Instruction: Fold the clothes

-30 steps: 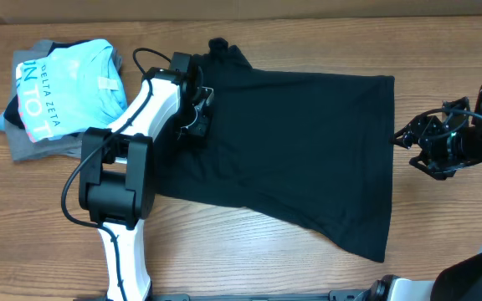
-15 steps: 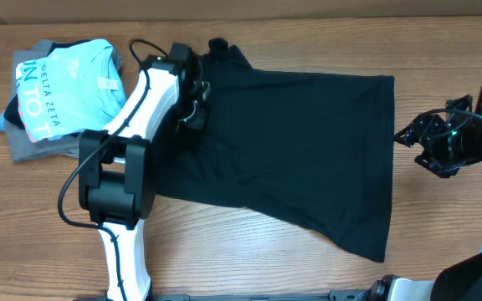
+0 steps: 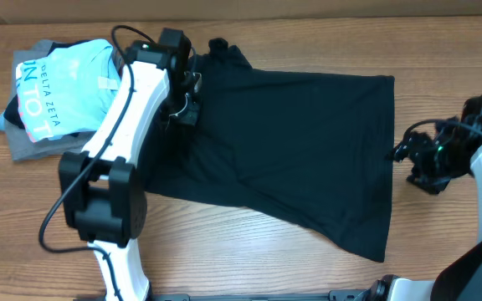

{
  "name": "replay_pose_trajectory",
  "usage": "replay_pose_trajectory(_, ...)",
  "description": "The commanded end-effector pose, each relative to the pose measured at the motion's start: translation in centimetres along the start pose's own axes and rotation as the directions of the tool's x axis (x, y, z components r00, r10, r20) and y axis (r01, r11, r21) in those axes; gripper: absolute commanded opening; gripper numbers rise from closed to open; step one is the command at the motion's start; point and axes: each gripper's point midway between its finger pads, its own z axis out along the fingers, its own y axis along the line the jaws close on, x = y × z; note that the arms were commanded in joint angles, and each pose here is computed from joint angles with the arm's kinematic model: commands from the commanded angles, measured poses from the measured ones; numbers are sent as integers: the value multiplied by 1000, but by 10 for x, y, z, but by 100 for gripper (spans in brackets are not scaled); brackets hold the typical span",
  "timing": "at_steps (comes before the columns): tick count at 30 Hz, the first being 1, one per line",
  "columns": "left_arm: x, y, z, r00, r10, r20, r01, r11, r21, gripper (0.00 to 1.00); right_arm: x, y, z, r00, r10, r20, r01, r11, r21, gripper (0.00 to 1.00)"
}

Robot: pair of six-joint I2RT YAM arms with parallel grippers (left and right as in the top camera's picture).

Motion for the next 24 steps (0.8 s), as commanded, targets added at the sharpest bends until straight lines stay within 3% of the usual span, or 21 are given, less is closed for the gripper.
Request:
replay_pose_trajectory(1,-1,-2,-44,994,-15,104,16,1000,-5,4,14,-12,16,998,45,-40,-44,999,25,73)
replay_pose_trajectory(9,21,-3,-66,995,-34,91,35,999,-6,4,56,-41,52,977,140,-160,-127,988,86,71)
replay_pose_trajectory(13,27,4,-65,996,-55,70,58,997,-46,4,80,-53,63,949,224,-222,-198,971,136,58)
replay_pose_trajectory(20,28,5,-65,996,-59,66,62,997,-50,4,106,-70,83,902,351,-250,-309,932,192,47)
replay_pose_trajectory(24,27,8,-66,995,-62,72,67,996,-64,4,109,-71,83,888,384,-253,-338,918,207,46)
